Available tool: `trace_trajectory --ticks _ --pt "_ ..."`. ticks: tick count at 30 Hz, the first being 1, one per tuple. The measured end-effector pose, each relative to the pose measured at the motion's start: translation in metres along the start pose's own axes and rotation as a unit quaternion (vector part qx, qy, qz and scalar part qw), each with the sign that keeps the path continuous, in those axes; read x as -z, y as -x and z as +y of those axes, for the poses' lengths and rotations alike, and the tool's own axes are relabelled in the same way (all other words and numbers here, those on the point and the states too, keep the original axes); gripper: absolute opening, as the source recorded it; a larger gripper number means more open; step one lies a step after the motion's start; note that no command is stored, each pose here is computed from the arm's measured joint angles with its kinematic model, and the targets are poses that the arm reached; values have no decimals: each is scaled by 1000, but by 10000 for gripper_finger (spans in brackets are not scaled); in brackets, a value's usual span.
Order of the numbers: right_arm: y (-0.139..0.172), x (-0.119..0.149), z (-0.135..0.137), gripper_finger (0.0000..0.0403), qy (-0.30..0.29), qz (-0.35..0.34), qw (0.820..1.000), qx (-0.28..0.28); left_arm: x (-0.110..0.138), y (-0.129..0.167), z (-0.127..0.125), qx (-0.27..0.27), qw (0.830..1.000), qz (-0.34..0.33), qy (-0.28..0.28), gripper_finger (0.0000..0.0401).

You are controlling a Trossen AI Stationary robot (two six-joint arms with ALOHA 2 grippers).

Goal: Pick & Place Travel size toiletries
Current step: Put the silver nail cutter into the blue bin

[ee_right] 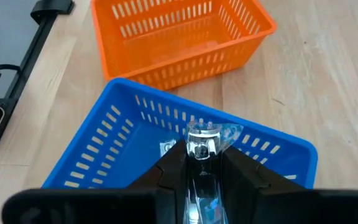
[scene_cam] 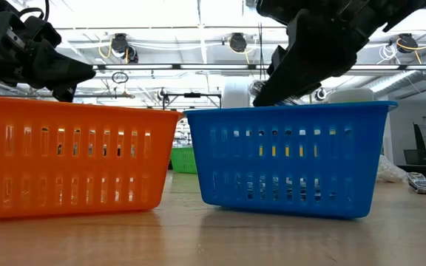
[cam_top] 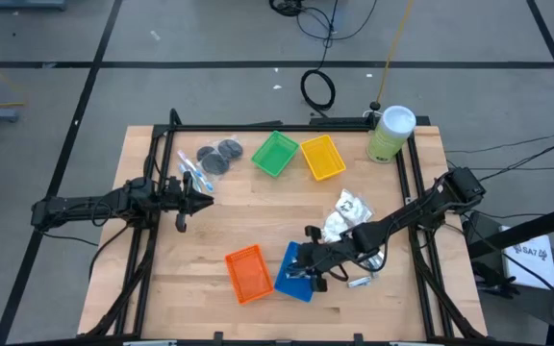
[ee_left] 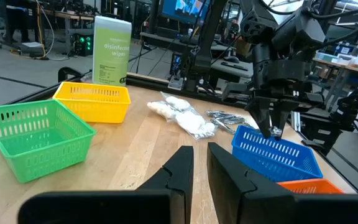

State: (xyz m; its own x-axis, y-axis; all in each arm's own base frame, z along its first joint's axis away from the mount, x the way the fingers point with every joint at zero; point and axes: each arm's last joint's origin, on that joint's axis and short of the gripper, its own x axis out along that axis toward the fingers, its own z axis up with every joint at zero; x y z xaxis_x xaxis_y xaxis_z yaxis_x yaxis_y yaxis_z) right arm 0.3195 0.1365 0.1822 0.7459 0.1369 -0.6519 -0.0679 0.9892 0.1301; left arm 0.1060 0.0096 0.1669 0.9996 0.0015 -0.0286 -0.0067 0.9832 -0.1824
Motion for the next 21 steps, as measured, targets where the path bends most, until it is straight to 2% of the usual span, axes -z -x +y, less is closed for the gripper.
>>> trace_trajectory --ticks 21 --pt "0 0 0 74 -1 -2 1000 -1 0 0 0 0 1000 0 0 44"
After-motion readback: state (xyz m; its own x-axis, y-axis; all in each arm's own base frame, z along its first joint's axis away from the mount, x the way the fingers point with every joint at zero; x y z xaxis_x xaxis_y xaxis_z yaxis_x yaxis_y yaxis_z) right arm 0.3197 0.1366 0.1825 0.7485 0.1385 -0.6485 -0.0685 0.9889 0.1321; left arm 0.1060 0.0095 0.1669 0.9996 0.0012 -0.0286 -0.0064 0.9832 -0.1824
